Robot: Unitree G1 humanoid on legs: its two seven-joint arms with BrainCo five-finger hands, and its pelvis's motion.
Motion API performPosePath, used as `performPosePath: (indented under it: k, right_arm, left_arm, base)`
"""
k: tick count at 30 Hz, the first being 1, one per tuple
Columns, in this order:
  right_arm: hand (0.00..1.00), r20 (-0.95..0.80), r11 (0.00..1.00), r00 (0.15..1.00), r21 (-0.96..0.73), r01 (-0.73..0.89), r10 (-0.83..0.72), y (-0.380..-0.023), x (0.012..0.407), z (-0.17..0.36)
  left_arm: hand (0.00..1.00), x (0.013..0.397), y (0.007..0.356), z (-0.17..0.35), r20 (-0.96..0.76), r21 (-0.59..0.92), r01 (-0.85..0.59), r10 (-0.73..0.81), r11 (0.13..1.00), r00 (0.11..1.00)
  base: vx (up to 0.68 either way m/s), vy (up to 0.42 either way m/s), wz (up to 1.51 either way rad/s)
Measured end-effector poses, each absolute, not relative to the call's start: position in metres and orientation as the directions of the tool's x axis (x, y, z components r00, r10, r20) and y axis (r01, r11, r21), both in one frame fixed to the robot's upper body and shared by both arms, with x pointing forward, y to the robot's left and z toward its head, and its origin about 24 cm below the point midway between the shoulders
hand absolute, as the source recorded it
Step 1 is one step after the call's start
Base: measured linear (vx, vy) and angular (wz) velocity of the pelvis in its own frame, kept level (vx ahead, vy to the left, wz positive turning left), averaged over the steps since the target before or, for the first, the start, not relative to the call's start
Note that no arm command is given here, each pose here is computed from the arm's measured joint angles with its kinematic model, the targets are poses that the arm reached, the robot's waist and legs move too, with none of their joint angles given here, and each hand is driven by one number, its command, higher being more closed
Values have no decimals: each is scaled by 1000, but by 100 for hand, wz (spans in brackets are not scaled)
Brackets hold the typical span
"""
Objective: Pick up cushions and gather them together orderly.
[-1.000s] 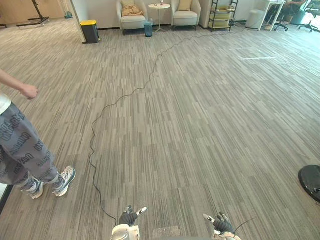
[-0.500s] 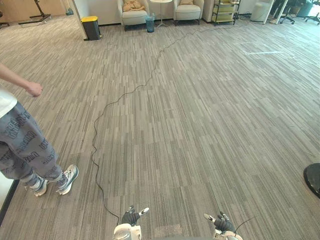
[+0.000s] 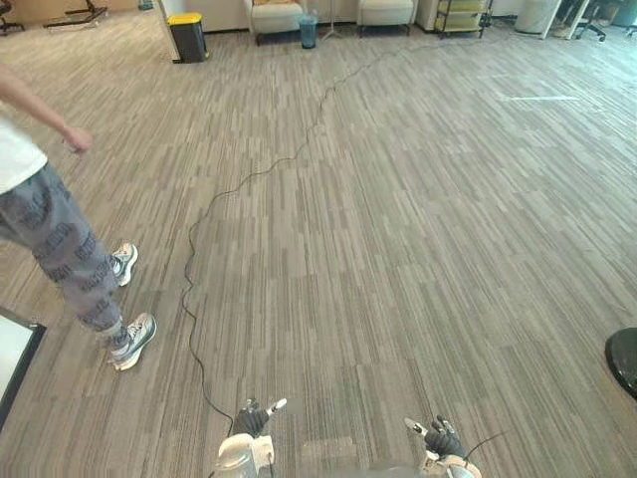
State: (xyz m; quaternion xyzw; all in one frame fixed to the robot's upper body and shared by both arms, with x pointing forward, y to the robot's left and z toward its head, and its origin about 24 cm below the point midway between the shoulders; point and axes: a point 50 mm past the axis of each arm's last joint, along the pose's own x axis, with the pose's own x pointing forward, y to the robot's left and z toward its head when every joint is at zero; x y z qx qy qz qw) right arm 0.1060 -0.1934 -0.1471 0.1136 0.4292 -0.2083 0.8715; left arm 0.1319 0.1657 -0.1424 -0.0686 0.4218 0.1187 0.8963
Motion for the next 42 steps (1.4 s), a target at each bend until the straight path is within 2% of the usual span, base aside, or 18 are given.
performPosePath:
  k: [5, 8, 11, 14, 18, 22, 24, 26, 28, 32, 38, 42]
  right_arm:
    - [0, -796, 901, 553, 21, 432, -246, -190, 111, -147]
    - [0, -815, 908, 529, 8, 420, -237, -190, 106, -150]
    - [0, -838, 906, 508, 39, 422, -201, -174, 98, -154]
    - [0, -840, 909, 506, 39, 415, -195, -174, 100, -155]
    - [0, -796, 934, 569, 16, 358, -204, -186, 119, -147]
    - [0, -731, 934, 646, 33, 355, -220, -188, 138, -134]
    - [0, -733, 937, 644, 27, 350, -219, -189, 137, -135]
    - [0, -703, 949, 679, 18, 316, -213, -191, 158, -128]
    - [0, -697, 942, 684, 36, 333, -215, -189, 159, -127]
    - [0, -712, 960, 679, 25, 279, -178, -182, 154, -129]
    - [0, -718, 965, 679, 39, 260, -154, -172, 155, -130]
    - [0, -796, 955, 589, 48, 292, -140, -164, 121, -145]
  left_arm:
    - [0, 137, 167, -139, -756, -43, -285, 155, 958, 636]
    - [0, 139, 168, -138, -750, -61, -313, 164, 948, 641]
    - [0, 141, 174, -139, -756, -53, -328, 177, 943, 630]
    - [0, 136, 173, -144, -781, -29, -278, 152, 960, 606]
    - [0, 132, 167, -148, -804, -9, -206, 115, 979, 583]
    - [0, 142, 163, -145, -791, -22, -199, 105, 980, 603]
    - [0, 150, 159, -143, -778, -35, -198, 98, 980, 621]
    - [0, 147, 150, -146, -794, -60, -209, 80, 976, 603]
    - [0, 148, 146, -146, -796, -63, -194, 68, 979, 602]
    - [0, 142, 163, -142, -776, -61, -306, 148, 950, 614]
    - [0, 152, 167, -130, -706, -76, -319, 175, 945, 686]
    - [0, 141, 180, -133, -719, -34, -326, 203, 945, 664]
  base:
    - [290, 139, -30]
    - [561, 382, -57]
    - [591, 365, -4]
    - [614, 319, 23]
    - [489, 149, -12]
    - [499, -138, 15]
    - [553, -283, 52]
    - [503, -241, -23]
    - [375, -303, 1]
    - [533, -348, -41]
    - [553, 24, -103]
    - [970, 364, -167]
